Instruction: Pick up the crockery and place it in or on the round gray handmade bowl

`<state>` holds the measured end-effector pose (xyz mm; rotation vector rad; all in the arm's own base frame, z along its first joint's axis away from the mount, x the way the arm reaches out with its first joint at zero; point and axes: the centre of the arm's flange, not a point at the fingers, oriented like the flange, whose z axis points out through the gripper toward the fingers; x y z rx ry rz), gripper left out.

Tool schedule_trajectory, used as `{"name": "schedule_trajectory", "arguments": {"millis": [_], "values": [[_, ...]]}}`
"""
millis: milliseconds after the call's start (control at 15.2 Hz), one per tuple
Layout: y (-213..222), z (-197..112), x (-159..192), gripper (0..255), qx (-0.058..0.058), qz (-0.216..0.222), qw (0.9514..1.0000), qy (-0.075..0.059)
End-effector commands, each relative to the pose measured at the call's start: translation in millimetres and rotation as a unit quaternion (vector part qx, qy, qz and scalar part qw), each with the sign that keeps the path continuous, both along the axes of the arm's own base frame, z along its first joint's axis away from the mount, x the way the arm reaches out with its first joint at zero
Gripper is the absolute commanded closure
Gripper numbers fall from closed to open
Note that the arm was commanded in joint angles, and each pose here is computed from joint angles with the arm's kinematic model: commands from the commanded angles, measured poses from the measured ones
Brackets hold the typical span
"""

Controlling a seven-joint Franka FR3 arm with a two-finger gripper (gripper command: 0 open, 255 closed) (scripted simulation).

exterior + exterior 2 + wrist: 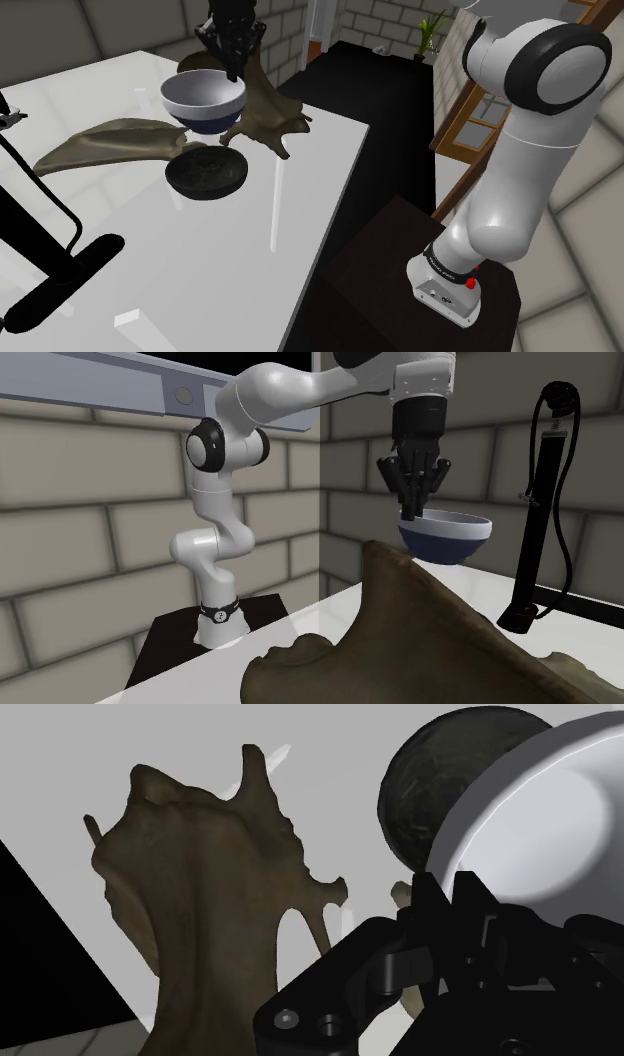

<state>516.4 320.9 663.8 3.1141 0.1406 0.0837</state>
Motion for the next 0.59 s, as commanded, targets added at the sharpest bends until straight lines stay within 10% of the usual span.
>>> {"name": "schedule_trajectory", "arguments": {"millis": [0, 528], "values": [[8.3, 4.8, 17.1, 255, 0.000, -0.002, 1.0000, 0.000], [8.3, -37.4, 17.1, 255, 0.000, -0.002, 1.0000, 0.000]]}}
